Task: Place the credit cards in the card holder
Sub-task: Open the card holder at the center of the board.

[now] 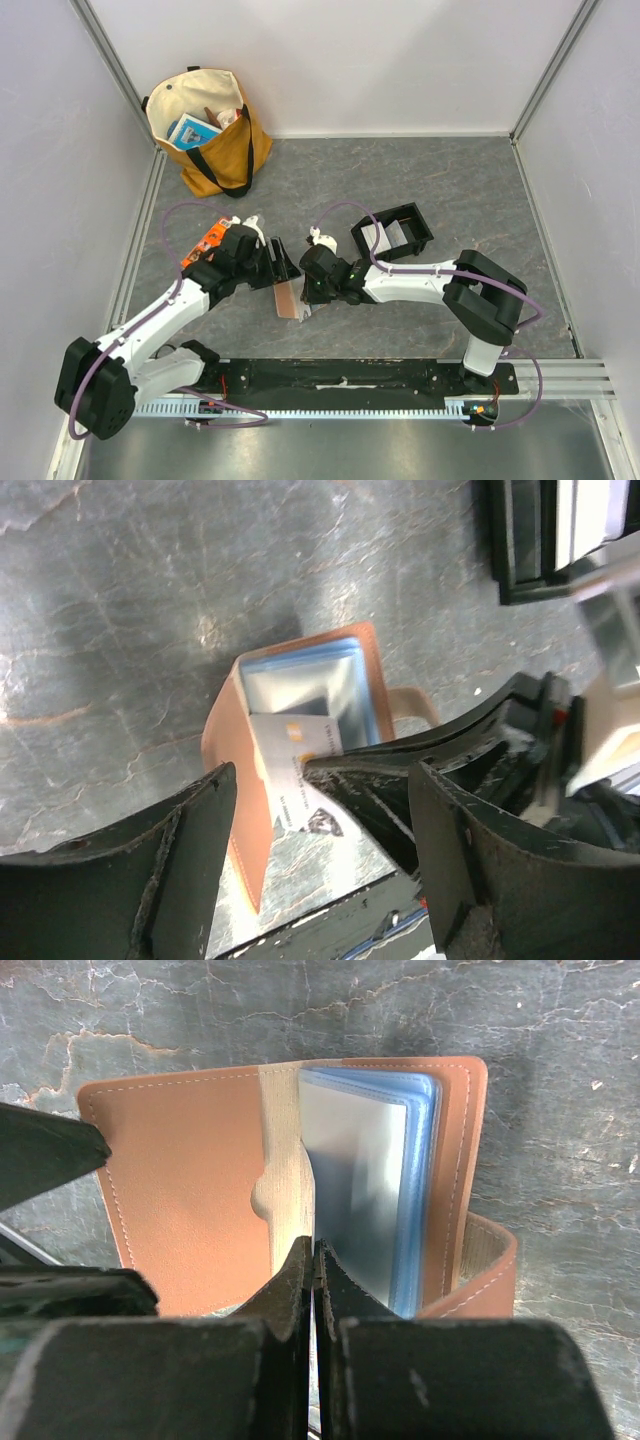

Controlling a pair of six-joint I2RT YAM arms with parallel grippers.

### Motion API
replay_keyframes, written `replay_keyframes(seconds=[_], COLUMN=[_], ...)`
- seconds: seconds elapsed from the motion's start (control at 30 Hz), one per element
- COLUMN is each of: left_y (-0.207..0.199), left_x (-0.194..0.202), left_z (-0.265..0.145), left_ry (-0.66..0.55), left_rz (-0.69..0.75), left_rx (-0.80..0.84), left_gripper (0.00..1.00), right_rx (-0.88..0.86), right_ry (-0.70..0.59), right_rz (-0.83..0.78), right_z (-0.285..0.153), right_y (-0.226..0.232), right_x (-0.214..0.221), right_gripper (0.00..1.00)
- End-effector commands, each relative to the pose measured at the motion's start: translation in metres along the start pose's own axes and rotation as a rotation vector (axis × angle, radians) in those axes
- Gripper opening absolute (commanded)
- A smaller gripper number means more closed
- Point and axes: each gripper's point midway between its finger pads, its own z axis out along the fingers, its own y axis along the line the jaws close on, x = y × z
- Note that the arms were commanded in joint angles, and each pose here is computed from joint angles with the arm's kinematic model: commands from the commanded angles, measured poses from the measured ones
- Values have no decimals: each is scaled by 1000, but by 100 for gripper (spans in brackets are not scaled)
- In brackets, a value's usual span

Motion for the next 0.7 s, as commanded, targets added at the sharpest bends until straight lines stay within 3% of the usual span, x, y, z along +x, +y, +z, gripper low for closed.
replay_keyframes(seconds=[0.0,0.37,0.57,0.67], left_y=[21,33,53,54], left_x=[20,15,37,45], left_z=[-3,-25,-10,1], left_ry=[52,-16,65,90], left_rz=[-34,-12,-31,-31], left_rx=[-68,-124,-185,-161], left_gripper=[74,76,76,71], right_rx=[81,82,83,69], right_ry=[16,15,11,2], right_rz=[-33,-28,-27,-28], right_z=[6,6,5,3], right_y=[-17,-17,-17,-14], right_x=[6,6,5,2], right_gripper=[0,0,0,0])
